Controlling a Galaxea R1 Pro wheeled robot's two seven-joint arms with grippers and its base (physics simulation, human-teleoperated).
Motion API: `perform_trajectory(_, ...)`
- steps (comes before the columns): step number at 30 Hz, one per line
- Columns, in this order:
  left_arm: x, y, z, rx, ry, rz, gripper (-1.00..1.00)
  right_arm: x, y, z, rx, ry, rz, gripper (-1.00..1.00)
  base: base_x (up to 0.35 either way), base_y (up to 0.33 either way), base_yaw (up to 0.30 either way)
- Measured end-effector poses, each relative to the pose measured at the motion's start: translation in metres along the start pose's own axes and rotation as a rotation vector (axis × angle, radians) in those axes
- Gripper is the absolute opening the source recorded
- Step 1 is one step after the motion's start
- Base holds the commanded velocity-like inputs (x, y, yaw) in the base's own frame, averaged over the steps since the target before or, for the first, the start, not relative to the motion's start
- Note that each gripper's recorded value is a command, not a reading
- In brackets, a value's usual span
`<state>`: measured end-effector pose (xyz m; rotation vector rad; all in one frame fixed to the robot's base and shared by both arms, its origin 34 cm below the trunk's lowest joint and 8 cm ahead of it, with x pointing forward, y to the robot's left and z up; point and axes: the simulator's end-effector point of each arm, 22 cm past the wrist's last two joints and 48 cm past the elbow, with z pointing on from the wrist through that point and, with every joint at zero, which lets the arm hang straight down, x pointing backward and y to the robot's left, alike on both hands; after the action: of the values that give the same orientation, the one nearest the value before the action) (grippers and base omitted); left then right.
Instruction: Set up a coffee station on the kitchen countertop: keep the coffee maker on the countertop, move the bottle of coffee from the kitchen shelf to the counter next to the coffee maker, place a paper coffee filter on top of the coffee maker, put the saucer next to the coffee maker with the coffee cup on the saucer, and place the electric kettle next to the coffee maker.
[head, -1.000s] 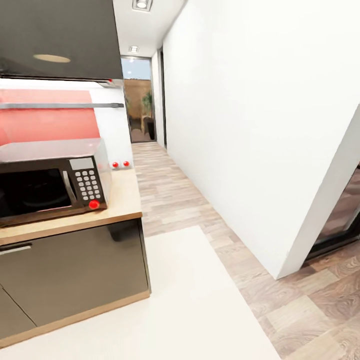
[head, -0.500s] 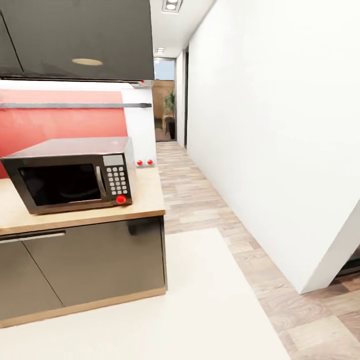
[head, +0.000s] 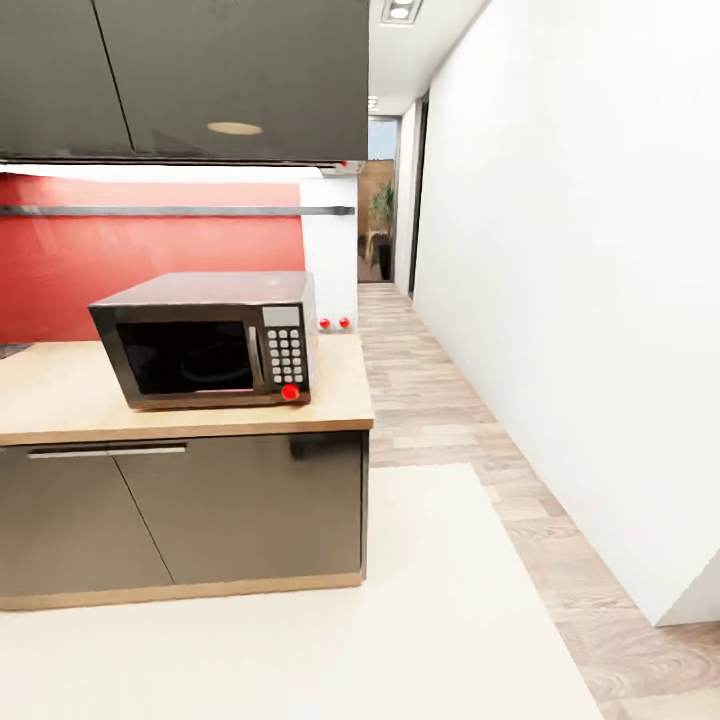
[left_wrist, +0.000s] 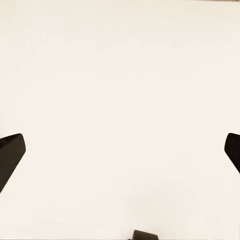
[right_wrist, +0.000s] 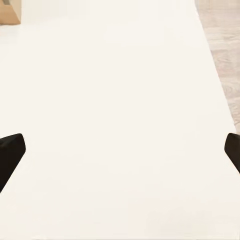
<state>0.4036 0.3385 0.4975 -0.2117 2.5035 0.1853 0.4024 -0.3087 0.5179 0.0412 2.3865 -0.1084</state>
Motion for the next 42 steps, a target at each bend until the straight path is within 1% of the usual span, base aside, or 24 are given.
perform_trajectory(13, 0.0, -0.002, 0.0, 0.003, -0.001, 0.002, 1.0, 0.0, 0.0, 0.0, 0.0, 0.0, -0.001, 1.0, 0.0, 0.0, 0.273)
perform_trajectory(42, -0.027, 0.004, -0.037, -0.001, 0.003, -0.003, 1.0, -0.031, -0.002, -0.034, -0.001, 0.003, 0.0, 1.0, 0.0, 0.0, 0.273)
